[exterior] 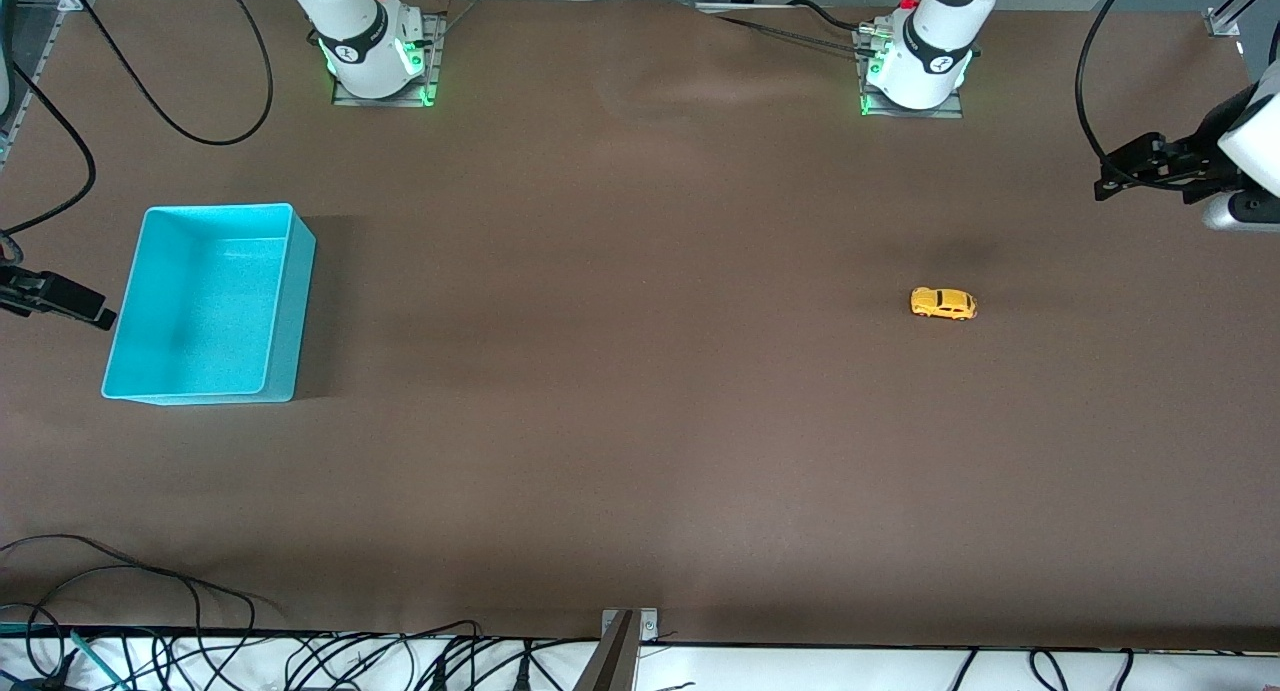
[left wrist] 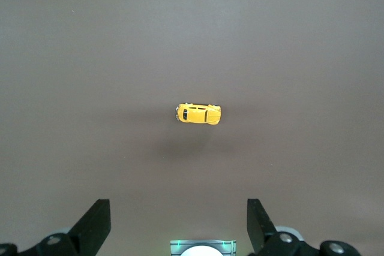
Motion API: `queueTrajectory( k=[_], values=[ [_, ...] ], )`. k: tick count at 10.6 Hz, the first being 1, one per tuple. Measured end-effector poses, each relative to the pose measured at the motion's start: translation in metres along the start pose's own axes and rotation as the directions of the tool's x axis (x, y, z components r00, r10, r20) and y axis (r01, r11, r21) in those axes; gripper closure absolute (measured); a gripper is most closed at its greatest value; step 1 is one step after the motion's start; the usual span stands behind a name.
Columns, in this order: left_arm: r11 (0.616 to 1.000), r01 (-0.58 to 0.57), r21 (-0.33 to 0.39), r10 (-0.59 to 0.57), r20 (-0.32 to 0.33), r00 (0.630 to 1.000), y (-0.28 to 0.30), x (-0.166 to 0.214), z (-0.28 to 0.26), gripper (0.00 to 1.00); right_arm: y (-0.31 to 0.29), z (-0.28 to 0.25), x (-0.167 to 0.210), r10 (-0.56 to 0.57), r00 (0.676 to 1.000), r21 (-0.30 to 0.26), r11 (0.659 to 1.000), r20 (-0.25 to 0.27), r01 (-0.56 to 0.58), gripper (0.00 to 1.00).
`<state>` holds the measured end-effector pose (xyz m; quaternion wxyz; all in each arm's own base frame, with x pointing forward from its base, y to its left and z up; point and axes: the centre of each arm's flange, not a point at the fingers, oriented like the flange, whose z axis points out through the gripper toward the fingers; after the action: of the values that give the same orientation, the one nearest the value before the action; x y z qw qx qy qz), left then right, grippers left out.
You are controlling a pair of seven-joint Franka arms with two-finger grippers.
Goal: Wind up and store yellow beetle car
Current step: 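Move the left gripper over the yellow beetle car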
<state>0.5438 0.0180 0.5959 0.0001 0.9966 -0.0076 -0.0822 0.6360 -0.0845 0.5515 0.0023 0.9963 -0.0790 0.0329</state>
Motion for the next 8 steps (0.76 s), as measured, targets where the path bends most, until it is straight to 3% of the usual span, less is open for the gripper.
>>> queueTrajectory(
  k=[8],
  values=[
    [0.998, 0.067, -0.007, -0.067, -0.015, 0.998, -0.041, 0.039, 0.116, 0.00, 0.000, -0.001, 0.001, 0.000, 1.000, 0.000, 1.000, -0.007, 0.000, 0.00]
  ],
)
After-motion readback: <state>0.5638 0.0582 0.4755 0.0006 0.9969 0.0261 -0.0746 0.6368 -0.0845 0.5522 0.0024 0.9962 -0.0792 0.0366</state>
